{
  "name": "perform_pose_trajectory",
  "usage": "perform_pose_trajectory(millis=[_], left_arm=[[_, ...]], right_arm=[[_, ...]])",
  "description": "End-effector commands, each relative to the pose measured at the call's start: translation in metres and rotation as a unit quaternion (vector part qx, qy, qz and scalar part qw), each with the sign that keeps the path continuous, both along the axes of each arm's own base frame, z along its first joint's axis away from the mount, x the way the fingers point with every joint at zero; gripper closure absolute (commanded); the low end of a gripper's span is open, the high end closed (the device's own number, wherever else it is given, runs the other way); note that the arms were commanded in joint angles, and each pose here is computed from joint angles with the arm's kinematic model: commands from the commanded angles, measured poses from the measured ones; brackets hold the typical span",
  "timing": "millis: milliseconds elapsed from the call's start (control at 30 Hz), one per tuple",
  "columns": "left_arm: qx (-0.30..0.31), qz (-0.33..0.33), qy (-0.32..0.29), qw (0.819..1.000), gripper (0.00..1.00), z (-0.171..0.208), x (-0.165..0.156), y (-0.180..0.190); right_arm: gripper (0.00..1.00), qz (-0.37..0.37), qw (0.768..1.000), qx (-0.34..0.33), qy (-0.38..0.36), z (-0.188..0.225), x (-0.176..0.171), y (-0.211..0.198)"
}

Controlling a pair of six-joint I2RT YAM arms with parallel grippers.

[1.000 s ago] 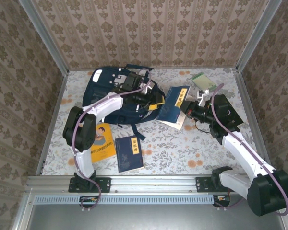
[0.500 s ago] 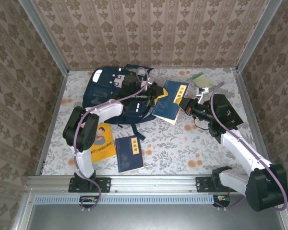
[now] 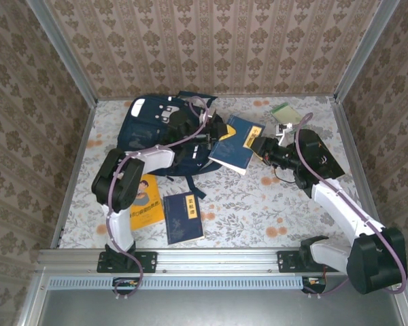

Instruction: Pack the student bag

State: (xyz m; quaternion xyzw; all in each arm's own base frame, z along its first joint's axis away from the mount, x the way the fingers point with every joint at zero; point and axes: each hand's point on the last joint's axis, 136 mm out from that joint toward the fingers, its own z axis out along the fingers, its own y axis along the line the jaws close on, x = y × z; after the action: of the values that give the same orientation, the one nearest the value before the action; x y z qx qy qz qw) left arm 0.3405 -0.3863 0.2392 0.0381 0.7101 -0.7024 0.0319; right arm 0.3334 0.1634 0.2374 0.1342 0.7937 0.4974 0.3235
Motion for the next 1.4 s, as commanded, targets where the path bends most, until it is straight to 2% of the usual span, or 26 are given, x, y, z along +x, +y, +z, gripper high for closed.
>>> perform_pose_trajectory(millis=[0,33,100,167,267,333,400,467,500,600,700,767,967,1167,1300,1367], left_arm=[[0.07,-0.006,-0.139,0.988,1.0,0.025,-0.009,0.024],[0.117,-0.004,-0.183,0.976,1.0,0.024,-0.012,0.03],[0.232,-0.028,-0.282,0.931,1.0,0.019,-0.028,0.039],[0.281,-0.044,-0.346,0.894,1.0,0.019,-0.034,0.044],[0.273,-0.044,-0.404,0.872,1.0,0.027,-0.039,0.049],[0.234,-0.057,-0.482,0.842,1.0,0.039,-0.056,0.05],[0.22,-0.062,-0.572,0.788,1.0,0.049,-0.075,0.054],[0.213,-0.065,-0.616,0.756,1.0,0.057,-0.085,0.061],[0.209,-0.069,-0.626,0.748,1.0,0.061,-0.088,0.064],[0.195,-0.086,-0.641,0.737,1.0,0.068,-0.095,0.069],[0.174,-0.098,-0.66,0.724,1.0,0.074,-0.107,0.072],[0.158,-0.098,-0.67,0.718,1.0,0.078,-0.113,0.074],[0.105,-0.12,-0.692,0.704,1.0,0.082,-0.139,0.078],[0.085,-0.134,-0.698,0.698,1.0,0.081,-0.151,0.079],[0.084,-0.138,-0.696,0.7,1.0,0.081,-0.15,0.077],[0.093,-0.136,-0.693,0.702,1.0,0.08,-0.146,0.076]], right_arm=[[0.3,-0.025,0.996,-0.086,-0.015,0.004,-0.003,-0.019],[0.28,-0.028,0.994,-0.104,-0.02,0.006,-0.004,-0.023],[0.27,-0.04,0.989,-0.142,-0.027,0.012,-0.003,-0.031],[0.28,-0.052,0.98,-0.187,-0.044,0.02,-0.001,-0.04],[0.29,-0.041,0.966,-0.222,-0.126,0.046,0.002,-0.039],[0.29,-0.028,0.945,-0.247,-0.213,0.068,0.0,-0.032],[0.25,0.011,0.904,-0.293,-0.311,0.088,-0.009,-0.019],[0.23,0.072,0.864,-0.334,-0.369,0.094,-0.018,-0.005],[0.22,0.105,0.848,-0.346,-0.388,0.095,-0.023,0.002],[0.21,0.199,0.795,-0.35,-0.454,0.093,-0.046,0.028],[0.21,0.278,0.763,-0.328,-0.482,0.084,-0.066,0.05],[0.21,0.304,0.75,-0.328,-0.488,0.078,-0.072,0.059],[0.2,0.293,0.743,-0.329,-0.504,0.077,-0.068,0.068],[0.22,0.292,0.74,-0.331,-0.508,0.079,-0.064,0.075],[0.3,0.325,0.739,-0.322,-0.495,0.069,-0.071,0.088],[0.39,0.339,0.739,-0.315,-0.489,0.065,-0.074,0.094]])
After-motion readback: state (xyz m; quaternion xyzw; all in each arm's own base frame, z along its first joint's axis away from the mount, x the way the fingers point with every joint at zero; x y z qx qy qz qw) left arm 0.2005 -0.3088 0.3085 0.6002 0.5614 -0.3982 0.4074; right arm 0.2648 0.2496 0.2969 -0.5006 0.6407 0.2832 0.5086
